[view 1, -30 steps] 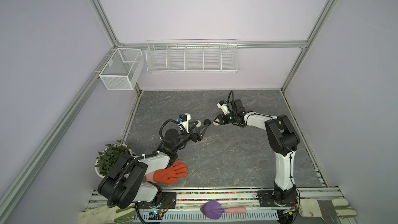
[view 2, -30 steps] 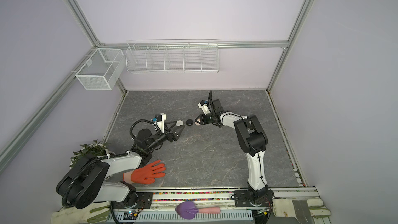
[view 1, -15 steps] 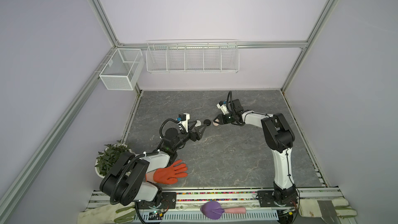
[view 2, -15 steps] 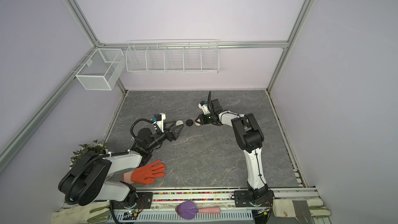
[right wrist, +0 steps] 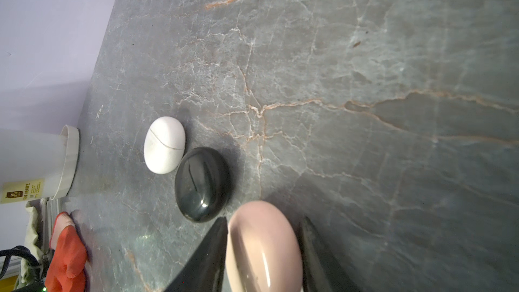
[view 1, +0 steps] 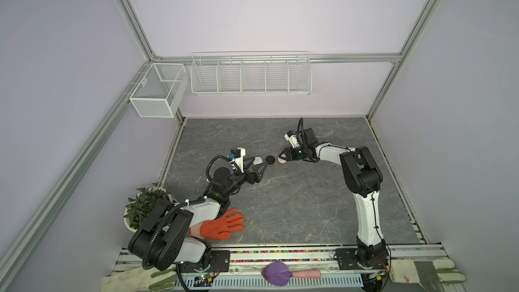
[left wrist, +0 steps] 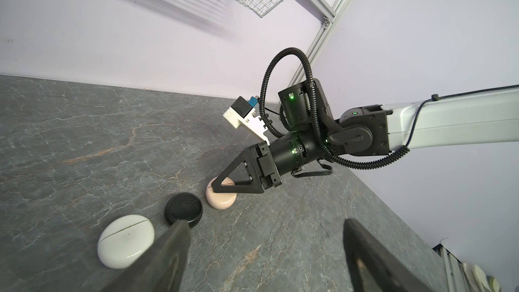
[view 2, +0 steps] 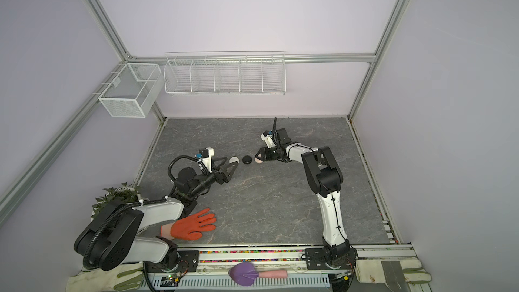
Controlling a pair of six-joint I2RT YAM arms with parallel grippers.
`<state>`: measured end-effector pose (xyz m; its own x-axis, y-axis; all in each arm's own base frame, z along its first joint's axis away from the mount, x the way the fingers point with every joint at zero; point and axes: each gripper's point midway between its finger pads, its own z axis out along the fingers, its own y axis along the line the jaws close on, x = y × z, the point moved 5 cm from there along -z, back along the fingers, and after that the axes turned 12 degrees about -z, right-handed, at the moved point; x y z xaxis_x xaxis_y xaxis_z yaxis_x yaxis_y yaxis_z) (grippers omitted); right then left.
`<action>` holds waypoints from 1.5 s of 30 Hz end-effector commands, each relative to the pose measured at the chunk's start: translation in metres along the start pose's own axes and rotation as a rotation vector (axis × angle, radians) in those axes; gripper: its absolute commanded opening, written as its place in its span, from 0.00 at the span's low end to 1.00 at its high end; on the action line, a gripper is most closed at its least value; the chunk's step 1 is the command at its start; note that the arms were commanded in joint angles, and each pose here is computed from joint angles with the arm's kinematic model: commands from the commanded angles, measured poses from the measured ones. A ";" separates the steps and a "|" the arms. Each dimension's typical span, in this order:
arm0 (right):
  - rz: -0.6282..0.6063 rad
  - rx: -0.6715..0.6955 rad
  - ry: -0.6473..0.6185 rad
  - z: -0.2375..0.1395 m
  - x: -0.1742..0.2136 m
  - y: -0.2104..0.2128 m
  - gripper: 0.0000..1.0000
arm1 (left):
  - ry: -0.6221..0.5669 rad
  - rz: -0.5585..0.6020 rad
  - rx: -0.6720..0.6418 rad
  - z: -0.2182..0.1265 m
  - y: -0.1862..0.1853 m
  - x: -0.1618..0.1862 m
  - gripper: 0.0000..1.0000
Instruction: Insert the wireless bluetooth earbuds into the charging case
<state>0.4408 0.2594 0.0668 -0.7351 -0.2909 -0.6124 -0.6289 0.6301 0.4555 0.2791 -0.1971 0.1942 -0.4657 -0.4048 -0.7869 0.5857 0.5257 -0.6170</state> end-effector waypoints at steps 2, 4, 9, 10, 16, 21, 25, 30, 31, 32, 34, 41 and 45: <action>0.008 0.036 0.025 -0.002 0.003 -0.008 0.49 | -0.032 0.013 -0.055 -0.004 0.006 -0.006 0.86; 0.004 0.043 0.023 -0.004 0.001 -0.007 0.51 | -0.030 0.020 -0.062 -0.005 0.005 -0.006 0.86; -0.064 0.113 0.005 -0.023 -0.012 0.001 0.59 | -0.035 0.047 -0.131 -0.007 0.012 -0.008 0.87; -0.120 0.167 -0.011 -0.033 -0.016 0.010 0.61 | -0.020 0.066 -0.209 -0.009 0.022 -0.007 0.87; -0.375 0.562 -0.182 -0.106 -0.009 0.015 0.71 | -0.012 0.141 -0.912 -0.042 0.084 -0.028 0.99; -0.434 0.863 -0.228 -0.174 0.040 0.017 0.74 | 0.018 0.133 -0.892 -0.052 0.069 -0.061 0.99; -0.385 1.011 -0.354 -0.223 0.074 0.014 0.75 | -0.127 0.345 -0.941 -0.082 0.071 -0.080 0.99; -0.449 1.116 -0.385 -0.219 0.097 -0.008 0.77 | -0.068 0.321 -0.995 -0.096 0.132 -0.065 1.00; -0.447 1.125 -0.409 -0.220 0.099 -0.013 0.77 | -0.063 0.322 -0.977 -0.097 0.141 -0.061 1.00; -0.454 1.127 -0.414 -0.221 0.099 -0.017 0.77 | -0.072 0.318 -0.985 -0.099 0.149 -0.061 1.00; -0.423 1.166 -0.459 -0.229 0.099 -0.030 0.78 | -0.142 0.311 -0.957 -0.104 0.151 -0.070 1.00; -0.254 1.109 -0.487 -0.240 0.110 -0.063 0.84 | -0.193 0.319 -0.841 -0.098 0.183 -0.061 1.00; -0.150 1.051 -0.498 -0.243 0.113 -0.089 0.91 | -0.125 0.256 -0.899 -0.095 0.191 -0.066 1.00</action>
<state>0.3452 -0.0037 0.1128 -0.3752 -0.3163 -0.8713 0.0084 0.9388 -0.3444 0.3450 0.0043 0.1040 -0.3551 -0.2466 -0.9017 -0.1467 0.9673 -0.2067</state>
